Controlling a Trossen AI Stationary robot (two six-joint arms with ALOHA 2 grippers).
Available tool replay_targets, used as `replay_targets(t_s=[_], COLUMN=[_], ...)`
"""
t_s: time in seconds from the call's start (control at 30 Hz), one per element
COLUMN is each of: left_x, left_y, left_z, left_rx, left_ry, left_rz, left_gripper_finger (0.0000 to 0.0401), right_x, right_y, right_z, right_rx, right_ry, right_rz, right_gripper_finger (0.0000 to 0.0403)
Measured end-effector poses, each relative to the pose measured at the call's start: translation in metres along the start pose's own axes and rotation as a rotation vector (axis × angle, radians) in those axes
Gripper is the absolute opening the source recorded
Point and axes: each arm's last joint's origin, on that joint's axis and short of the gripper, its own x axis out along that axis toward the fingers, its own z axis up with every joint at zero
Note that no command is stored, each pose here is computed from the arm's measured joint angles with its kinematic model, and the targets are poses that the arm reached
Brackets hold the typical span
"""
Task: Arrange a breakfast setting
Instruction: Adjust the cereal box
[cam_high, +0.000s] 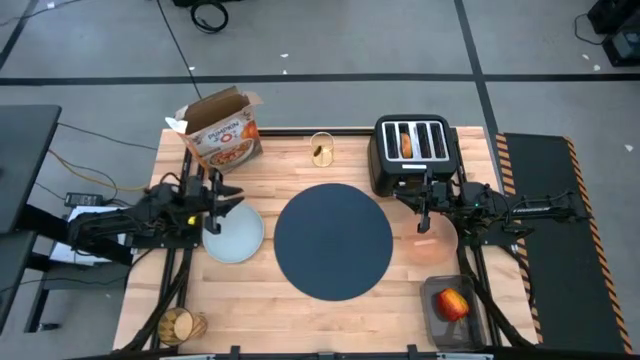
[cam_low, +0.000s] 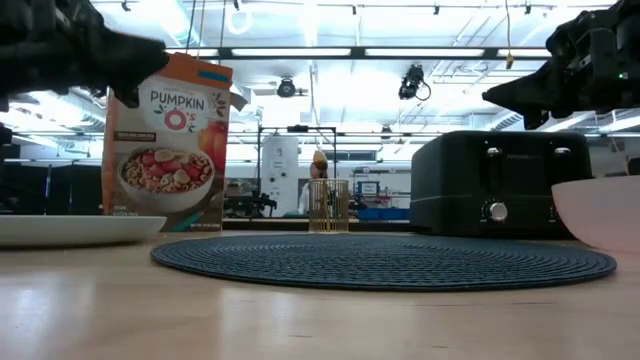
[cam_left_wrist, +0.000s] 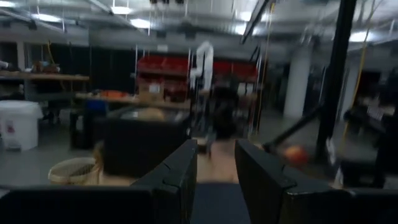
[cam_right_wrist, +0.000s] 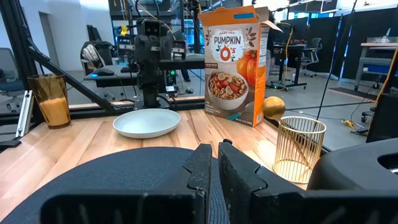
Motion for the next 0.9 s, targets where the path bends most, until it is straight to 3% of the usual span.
replay_targets(t_s=[0.2, 0.4, 0.6, 0.7, 0.9], left_x=[0.008, 0.029, 0.060, 0.075, 0.095], left_y=[-0.003, -0.007, -0.016, -0.019, -0.023], left_z=[0.023, 0.048, 0.078, 0.091, 0.112], left_rx=[-0.032, -0.053, -0.056, -0.059, -0.118], left_ry=[-0.017, 0.050, 0.190, 0.303, 0.458], left_rz=[-0.002, -0.003, -0.014, 0.036, 0.139], left_gripper_finger=[0.0098, 0.0069, 0.0034, 0.0010, 0.0006], right_x=[0.000, 0.000, -0.002, -0.003, -0.003], right_y=[0.000, 0.000, -0.001, -0.001, -0.001], right_z=[0.004, 0.010, 0.019, 0.022, 0.025], right_rx=[-0.021, -0.006, 0.011, 0.017, 0.023], right_ry=[-0.036, -0.098, -0.195, -0.231, -0.260], right_rz=[-0.010, -0.010, -0.012, -0.012, -0.016], right_gripper_finger=[0.0039, 0.0039, 0.0039, 0.0039, 0.0039])
